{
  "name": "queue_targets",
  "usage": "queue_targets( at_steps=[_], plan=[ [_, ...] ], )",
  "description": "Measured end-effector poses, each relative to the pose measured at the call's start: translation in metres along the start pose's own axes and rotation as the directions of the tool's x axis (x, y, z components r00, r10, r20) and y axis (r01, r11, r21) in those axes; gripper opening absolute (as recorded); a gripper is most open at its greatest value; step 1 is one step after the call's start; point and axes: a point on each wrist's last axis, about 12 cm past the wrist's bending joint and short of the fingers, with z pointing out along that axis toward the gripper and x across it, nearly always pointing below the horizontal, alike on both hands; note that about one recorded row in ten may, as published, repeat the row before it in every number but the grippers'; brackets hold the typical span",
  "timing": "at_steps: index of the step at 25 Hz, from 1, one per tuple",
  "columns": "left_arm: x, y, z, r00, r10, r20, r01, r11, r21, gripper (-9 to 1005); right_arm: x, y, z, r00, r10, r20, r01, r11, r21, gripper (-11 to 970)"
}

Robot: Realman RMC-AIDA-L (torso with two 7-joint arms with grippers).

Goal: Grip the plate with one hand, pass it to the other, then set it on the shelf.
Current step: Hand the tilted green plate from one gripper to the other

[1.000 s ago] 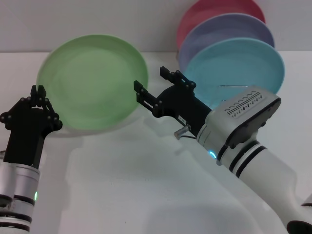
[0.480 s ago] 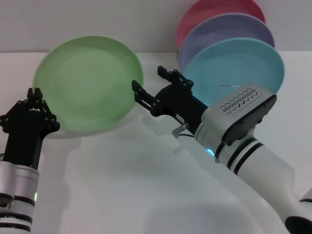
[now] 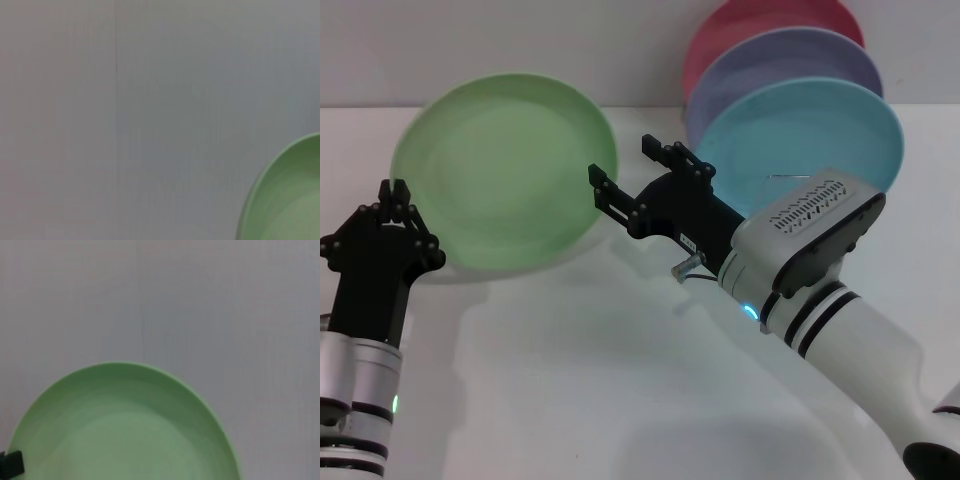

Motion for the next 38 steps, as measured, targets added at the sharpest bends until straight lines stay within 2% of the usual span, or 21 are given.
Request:
queue_targets(
  at_steps=[12,17,22,34,38],
  plan=[
    [-0.0014,-0.0034,-0.006,1.0,0.008,0.024,-0.009,1.0,0.025,36,0.0015,-0.0032,0.0023,1.0,-0.007,-0.018,0.007,1.0,0.004,730],
    [-0.0011,-0.0036,-0.0065,1.0,0.01,0.024,-0.011,1.0,0.028,36,0.0006,-0.005,0.0029,1.0,-0.004,-0.015,0.004,1.0,0.013,527],
    [-0.0011,-0.0036,-0.0065,1.0,0.011,0.024,-0.012,1.0,0.029,36,0.0003,-0.0051,0.0033,1.0,-0.006,-0.013,0.007,1.0,0.015,422],
    [-0.0007,-0.0035,-0.0072,1.0,0.015,0.024,-0.015,0.999,0.032,36,-0.0001,-0.0051,0.0037,1.0,-0.009,-0.012,0.01,1.0,0.014,304],
    [-0.0003,-0.0035,-0.0077,1.0,0.017,0.023,-0.017,0.999,0.035,36,-0.0006,-0.0051,0.0043,1.0,-0.01,-0.011,0.01,1.0,0.014,302]
  ],
)
